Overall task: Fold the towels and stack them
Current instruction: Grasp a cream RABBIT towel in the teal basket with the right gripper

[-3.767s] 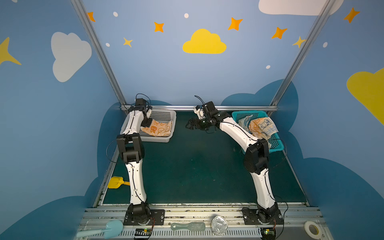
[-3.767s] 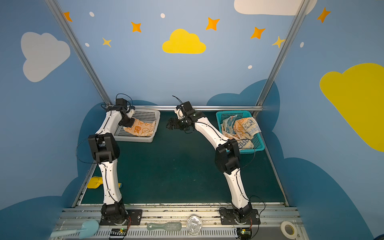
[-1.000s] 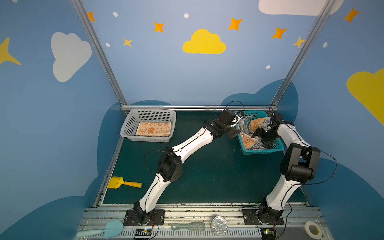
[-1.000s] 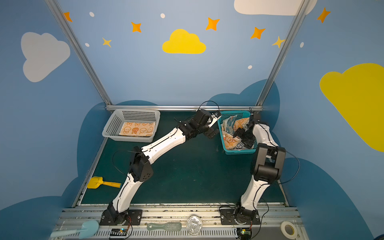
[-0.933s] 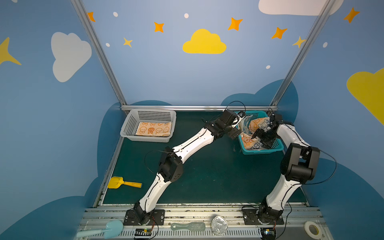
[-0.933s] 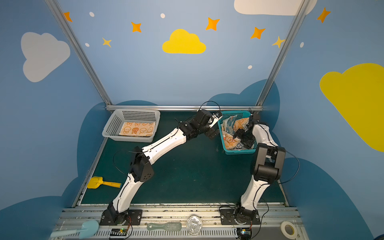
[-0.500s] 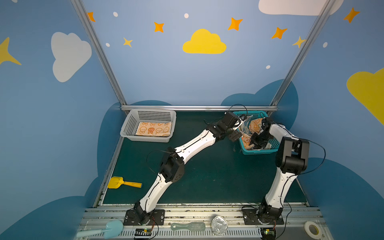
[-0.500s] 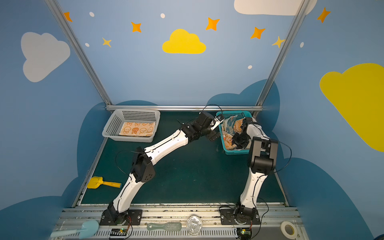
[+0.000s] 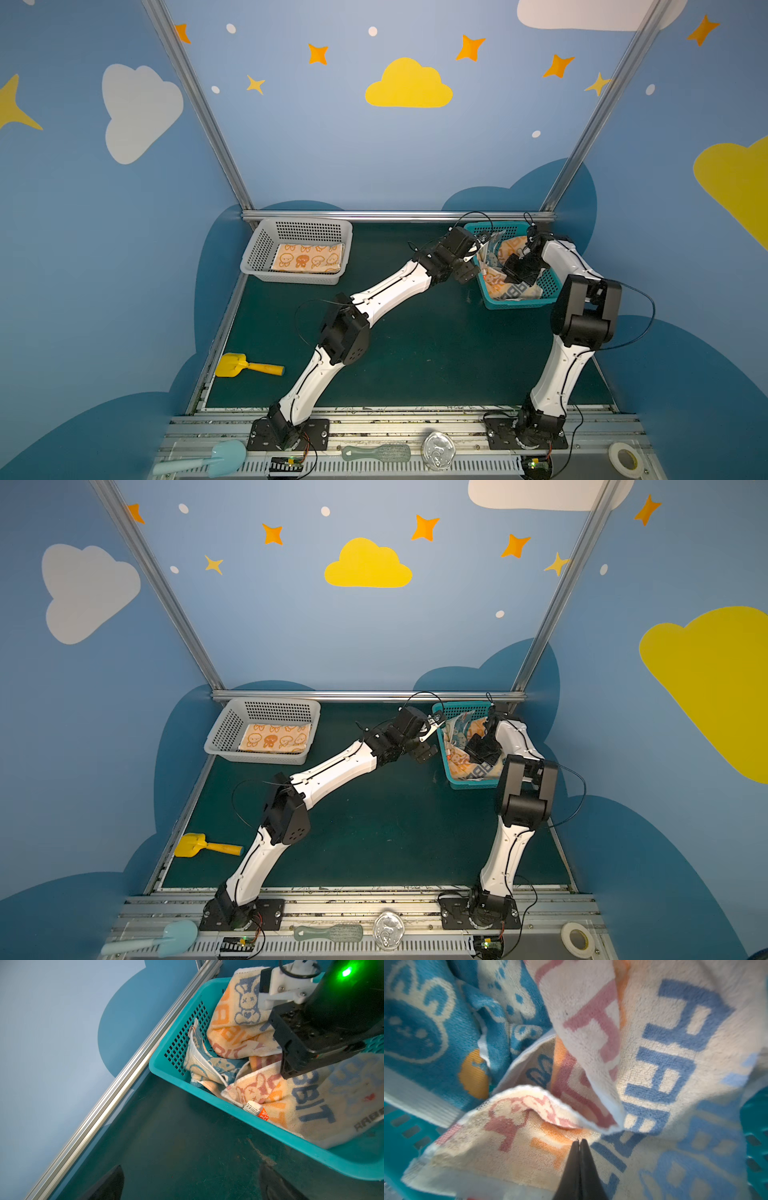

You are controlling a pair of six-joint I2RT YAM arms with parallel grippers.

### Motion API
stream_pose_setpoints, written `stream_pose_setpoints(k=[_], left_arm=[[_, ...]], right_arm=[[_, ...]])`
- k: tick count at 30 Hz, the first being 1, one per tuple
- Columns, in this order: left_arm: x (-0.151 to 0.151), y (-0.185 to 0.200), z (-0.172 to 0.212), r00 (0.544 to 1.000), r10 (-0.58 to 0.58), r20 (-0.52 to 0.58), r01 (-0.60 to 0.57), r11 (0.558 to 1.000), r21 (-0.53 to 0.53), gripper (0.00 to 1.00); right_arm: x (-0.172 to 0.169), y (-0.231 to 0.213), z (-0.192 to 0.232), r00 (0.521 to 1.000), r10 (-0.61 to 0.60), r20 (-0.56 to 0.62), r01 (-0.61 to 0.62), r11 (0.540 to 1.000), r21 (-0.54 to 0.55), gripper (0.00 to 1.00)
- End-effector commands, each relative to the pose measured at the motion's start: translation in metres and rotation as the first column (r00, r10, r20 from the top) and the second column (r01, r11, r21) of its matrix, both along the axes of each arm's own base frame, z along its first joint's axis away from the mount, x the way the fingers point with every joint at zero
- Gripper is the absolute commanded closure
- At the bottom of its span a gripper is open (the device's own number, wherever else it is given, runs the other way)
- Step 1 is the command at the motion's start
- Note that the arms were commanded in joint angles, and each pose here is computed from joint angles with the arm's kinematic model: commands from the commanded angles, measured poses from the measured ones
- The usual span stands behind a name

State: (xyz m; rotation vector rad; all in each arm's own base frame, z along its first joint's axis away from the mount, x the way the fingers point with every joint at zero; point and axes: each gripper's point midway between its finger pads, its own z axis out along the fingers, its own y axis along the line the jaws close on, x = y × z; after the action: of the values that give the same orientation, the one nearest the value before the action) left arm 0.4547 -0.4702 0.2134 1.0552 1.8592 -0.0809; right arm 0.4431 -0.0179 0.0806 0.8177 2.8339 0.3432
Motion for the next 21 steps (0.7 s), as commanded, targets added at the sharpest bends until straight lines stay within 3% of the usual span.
stream_pose_setpoints(k=[1, 8, 10, 15, 21], left_arm=[[0.0, 0.006, 0.035, 0.998, 0.015, 0.056, -0.013, 0.999, -0.039, 0.0], [-0.001, 0.006, 0.023, 0.999, 0.016, 0.042, -0.015, 1.0, -0.026, 0.0], [-0.001, 0.007, 0.021, 0.999, 0.016, 0.039, -0.015, 1.0, -0.026, 0.0], [-0.002, 0.006, 0.016, 0.999, 0.012, 0.033, -0.011, 0.999, -0.03, 0.0], [0.0, 0.006, 0.01, 0.999, 0.014, 0.041, -0.013, 1.0, -0.015, 0.0]], right_arm=[[-0.006, -0.011, 0.017, 1.0, -0.01, 0.005, 0.01, 0.999, -0.036, 0.87], [-0.009, -0.016, 0.001, 1.0, -0.015, -0.024, 0.014, 0.999, -0.041, 0.42], [-0.008, -0.017, -0.004, 1.0, -0.014, -0.028, 0.013, 0.999, -0.041, 0.36], [0.001, -0.015, -0.015, 0.999, -0.011, -0.037, 0.01, 0.999, -0.03, 0.35], [0.01, -0.012, -0.027, 0.999, -0.007, -0.052, 0.005, 1.0, -0.028, 0.54]])
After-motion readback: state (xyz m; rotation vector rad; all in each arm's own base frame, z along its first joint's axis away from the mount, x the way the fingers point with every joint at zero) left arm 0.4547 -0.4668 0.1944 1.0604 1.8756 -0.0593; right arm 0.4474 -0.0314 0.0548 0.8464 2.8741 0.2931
